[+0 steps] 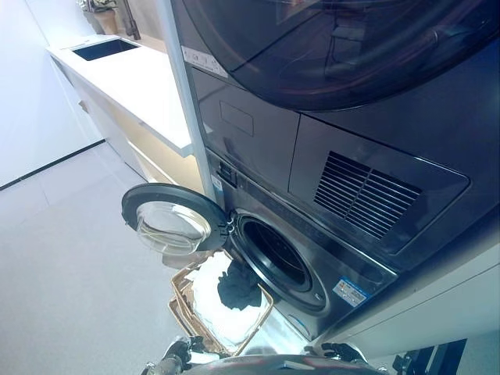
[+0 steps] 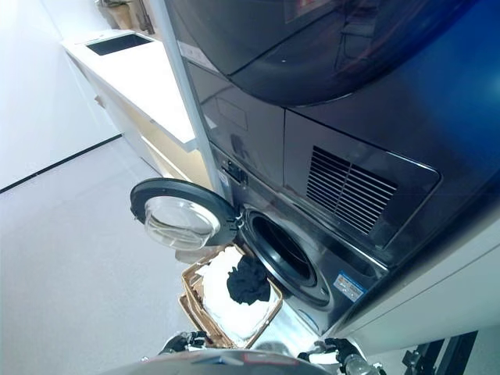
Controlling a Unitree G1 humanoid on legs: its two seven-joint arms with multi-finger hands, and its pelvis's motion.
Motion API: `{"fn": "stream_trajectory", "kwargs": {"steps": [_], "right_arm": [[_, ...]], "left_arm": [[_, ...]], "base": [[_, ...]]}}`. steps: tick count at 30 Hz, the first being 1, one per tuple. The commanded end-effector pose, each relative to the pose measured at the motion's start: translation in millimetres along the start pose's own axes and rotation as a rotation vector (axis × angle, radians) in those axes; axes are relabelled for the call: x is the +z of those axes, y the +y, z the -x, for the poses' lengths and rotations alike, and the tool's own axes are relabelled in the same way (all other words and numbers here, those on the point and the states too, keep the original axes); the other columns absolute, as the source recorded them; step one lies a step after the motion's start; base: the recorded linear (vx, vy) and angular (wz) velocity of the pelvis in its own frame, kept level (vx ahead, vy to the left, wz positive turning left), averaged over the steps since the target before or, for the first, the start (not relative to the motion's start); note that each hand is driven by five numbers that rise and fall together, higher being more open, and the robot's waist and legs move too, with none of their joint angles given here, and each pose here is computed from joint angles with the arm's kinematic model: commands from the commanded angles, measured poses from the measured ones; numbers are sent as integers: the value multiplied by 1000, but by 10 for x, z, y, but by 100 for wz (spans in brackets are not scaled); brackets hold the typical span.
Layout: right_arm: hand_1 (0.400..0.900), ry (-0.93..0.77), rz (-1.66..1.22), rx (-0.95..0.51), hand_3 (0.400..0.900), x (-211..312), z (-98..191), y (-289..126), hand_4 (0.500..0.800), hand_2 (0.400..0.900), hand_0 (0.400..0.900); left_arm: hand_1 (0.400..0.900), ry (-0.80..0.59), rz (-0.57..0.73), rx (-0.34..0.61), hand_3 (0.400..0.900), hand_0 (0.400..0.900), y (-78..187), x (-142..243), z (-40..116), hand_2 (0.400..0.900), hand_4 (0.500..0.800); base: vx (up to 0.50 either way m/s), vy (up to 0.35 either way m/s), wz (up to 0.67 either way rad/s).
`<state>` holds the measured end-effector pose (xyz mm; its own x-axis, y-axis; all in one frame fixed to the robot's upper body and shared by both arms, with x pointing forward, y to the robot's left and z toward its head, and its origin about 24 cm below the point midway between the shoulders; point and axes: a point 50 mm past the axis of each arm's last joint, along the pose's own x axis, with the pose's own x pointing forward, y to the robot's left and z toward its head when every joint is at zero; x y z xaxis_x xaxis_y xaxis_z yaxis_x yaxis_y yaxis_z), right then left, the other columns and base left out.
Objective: Put the clothes in the basket into the washing machine.
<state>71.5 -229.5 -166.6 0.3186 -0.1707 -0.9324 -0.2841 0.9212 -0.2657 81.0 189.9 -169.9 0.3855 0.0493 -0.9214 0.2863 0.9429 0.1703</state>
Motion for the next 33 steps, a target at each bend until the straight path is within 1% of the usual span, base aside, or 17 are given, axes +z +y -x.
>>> {"fn": "stream_trajectory", "kwargs": {"steps": [1, 4, 5, 6, 8, 10, 11, 12, 14, 16, 19, 22, 23, 24, 25, 29, 33], "right_arm": [[900, -15, 43, 29, 900, 93, -13, 143, 800, 900, 900], [900, -30, 51, 5, 900, 110, -16, 71, 800, 900, 900], [900, -30, 51, 5, 900, 111, -16, 72, 800, 900, 900], [900, -55, 43, -13, 900, 146, -17, 15, 800, 900, 900], [900, -79, 33, -34, 900, 171, -16, -41, 800, 900, 900], [900, -93, 24, -57, 900, 170, -11, -117, 800, 900, 900], [900, -107, 12, -76, 900, 187, -8, -180, 800, 900, 900], [900, -116, 0, -92, 900, 195, -5, -228, 800, 900, 900], [900, -139, -36, -125, 900, 260, -5, -318, 800, 900, 900], [900, -157, -78, -161, 900, 343, -8, -411, 800, 900, 900], [900, -209, -125, -225, 900, 480, 9, -604, 800, 900, 900], [900, -244, -172, -268, 900, 542, 34, -747, 800, 900, 900], [900, -245, -173, -269, 900, 543, 35, -748, 800, 900, 900], [900, -268, -189, -290, 900, 582, 52, -824, 800, 900, 900], [900, -268, -190, -290, 900, 583, 52, -825, 800, 900, 900], [900, -311, -233, -317, 900, 673, 78, -920, 800, 900, 900], [900, -378, -261, -332, 900, 800, 114, -1001, 800, 900, 900]], "left_arm": [[900, -102, -137, 102, 900, 900, 323, 349, -51, 900, 800], [900, -202, -261, 169, 900, 900, 499, 606, -42, 900, 800], [900, -202, -261, 169, 900, 900, 499, 606, -42, 900, 800], [900, -275, -395, 233, 900, 900, 657, 800, -12, 900, 800], [900, -332, -542, 308, 900, 900, 807, 970, 28, 900, 800], [900, -403, -726, 375, 900, 900, 962, 1197, 90, 900, 800], [900, -442, -842, 417, 900, 900, 1039, 1329, 132, 900, 800], [900, -469, -903, 476, 900, 900, 1150, 1466, 184, 900, 800], [900, -517, -978, 557, 900, 900, 1272, 1703, 265, 900, 800], [900, -577, -1003, 631, 900, 900, 1355, 1980, 363, 900, 800], [900, -648, -1127, 746, 900, 900, 1449, 2375, 529, 900, 800], [900, -707, -1225, 803, 900, 900, 1448, 2658, 655, 900, 800], [900, -707, -1225, 804, 900, 900, 1447, 2663, 656, 900, 800], [900, -739, -1292, 851, 900, 900, 1467, 2851, 765, 900, 800], [900, -740, -1292, 852, 900, 900, 1466, 2855, 766, 900, 800], [900, -813, -1395, 943, 900, 900, 1465, 3233, 1011, 900, 800], [900, -812, -1452, 1045, 900, 900, 1561, 3466, 1222, 900, 800]], "base": [[14, 3, -15], [10, 8, -12], [1, 11, -12], [-3, 5, -11], [-23, 3, -13], [-45, 5, -10], [-86, 8, -10], [-129, 7, -10], [-133, 26, -9], [-151, 39, -9], [-166, 59, -12], [-64, 50, -12], [-42, 66, -18], [-30, 46, -14], [-57, 57, -15], [-61, 26, -6], [-59, 18, -8]]}}
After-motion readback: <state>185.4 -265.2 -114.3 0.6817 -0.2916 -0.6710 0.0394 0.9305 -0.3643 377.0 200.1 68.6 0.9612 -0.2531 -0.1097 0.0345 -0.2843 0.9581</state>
